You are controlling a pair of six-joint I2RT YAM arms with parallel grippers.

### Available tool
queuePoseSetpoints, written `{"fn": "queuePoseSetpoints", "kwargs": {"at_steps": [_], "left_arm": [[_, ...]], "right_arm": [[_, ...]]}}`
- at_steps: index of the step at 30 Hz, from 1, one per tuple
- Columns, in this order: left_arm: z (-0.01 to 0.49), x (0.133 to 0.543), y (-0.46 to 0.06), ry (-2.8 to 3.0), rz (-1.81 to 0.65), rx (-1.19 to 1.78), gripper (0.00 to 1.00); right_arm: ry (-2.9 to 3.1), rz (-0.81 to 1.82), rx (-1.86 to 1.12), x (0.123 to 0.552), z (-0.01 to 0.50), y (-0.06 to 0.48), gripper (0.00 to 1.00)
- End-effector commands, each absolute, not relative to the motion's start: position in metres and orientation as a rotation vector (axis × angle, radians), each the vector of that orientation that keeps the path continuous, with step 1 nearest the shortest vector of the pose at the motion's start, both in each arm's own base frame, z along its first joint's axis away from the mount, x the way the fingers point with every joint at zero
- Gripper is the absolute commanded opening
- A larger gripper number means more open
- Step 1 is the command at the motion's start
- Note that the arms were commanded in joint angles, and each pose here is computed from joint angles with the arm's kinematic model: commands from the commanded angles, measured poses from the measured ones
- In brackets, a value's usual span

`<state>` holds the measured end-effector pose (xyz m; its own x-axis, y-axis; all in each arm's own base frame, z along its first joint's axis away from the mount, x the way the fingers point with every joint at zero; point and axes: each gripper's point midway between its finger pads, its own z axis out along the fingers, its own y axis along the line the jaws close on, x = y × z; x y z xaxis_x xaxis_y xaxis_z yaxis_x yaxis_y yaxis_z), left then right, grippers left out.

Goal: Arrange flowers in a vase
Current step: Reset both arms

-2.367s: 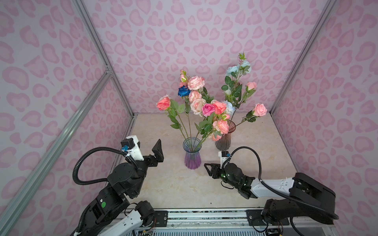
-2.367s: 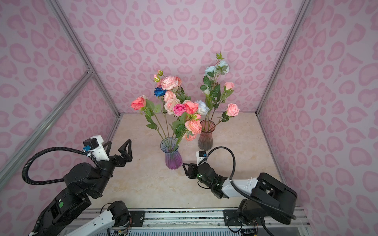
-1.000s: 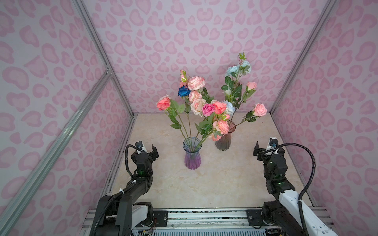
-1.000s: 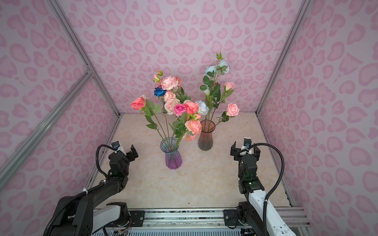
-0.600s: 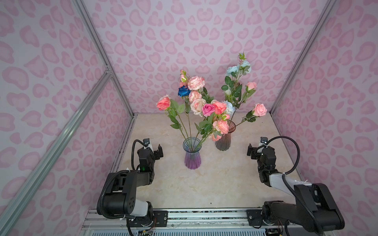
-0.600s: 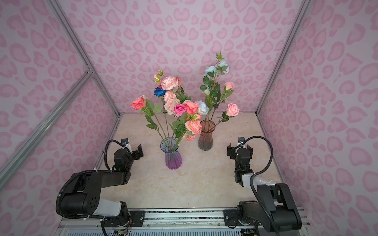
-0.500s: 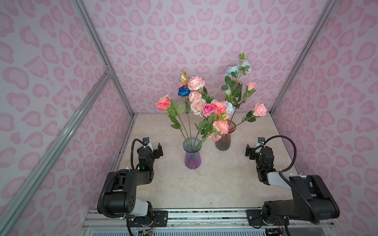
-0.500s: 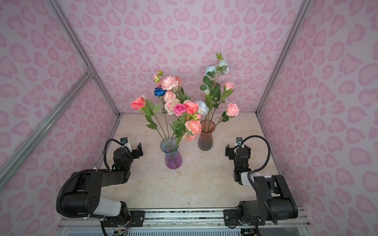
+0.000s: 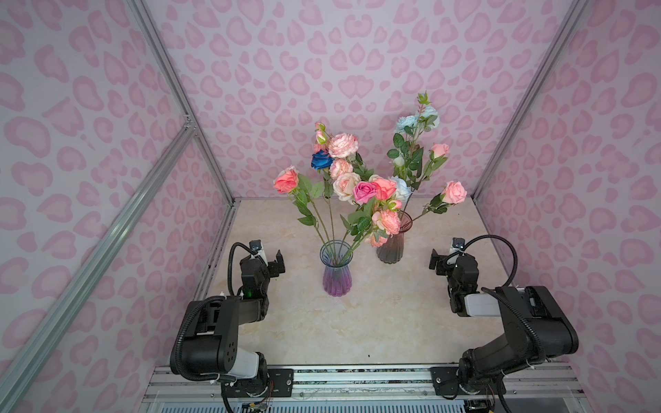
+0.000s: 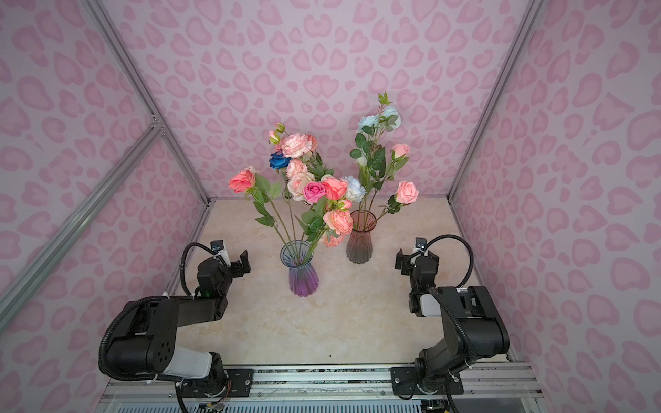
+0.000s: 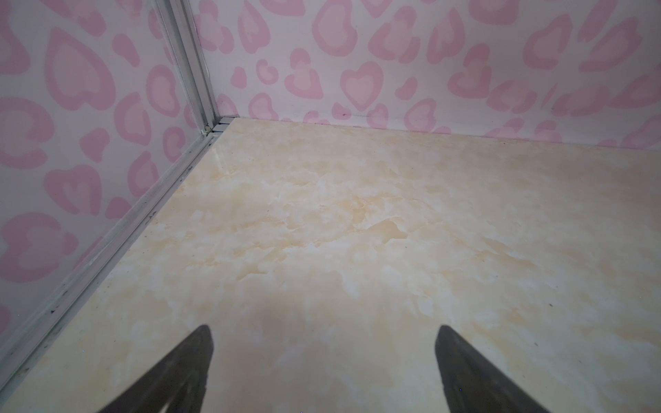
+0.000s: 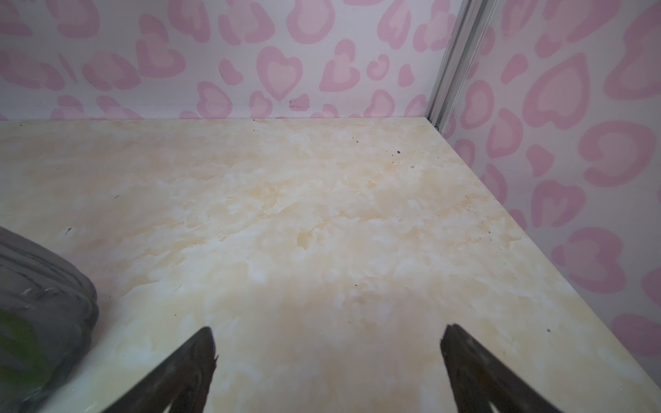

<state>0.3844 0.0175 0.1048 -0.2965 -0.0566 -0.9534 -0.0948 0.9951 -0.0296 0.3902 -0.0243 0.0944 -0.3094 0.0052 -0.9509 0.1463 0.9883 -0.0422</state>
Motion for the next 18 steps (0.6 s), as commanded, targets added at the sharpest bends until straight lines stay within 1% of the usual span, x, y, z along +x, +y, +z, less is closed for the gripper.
{"fn": "queuePoseSetpoints", "kwargs": {"at_steps": [1, 18], "left_arm": [[0.1151, 0.3887, 0.0162, 1.832, 0.031, -0.097, 0.98], [0.115, 0.3891, 0.0161, 1.834, 0.033, -0.096, 0.98]], "right_arm": [[1.887, -0.134, 0.106, 0.3919, 0.0968, -0.023, 1.0], [1.88, -0.131, 0.104, 0.392, 0.0979, -0.0224, 1.0]]}}
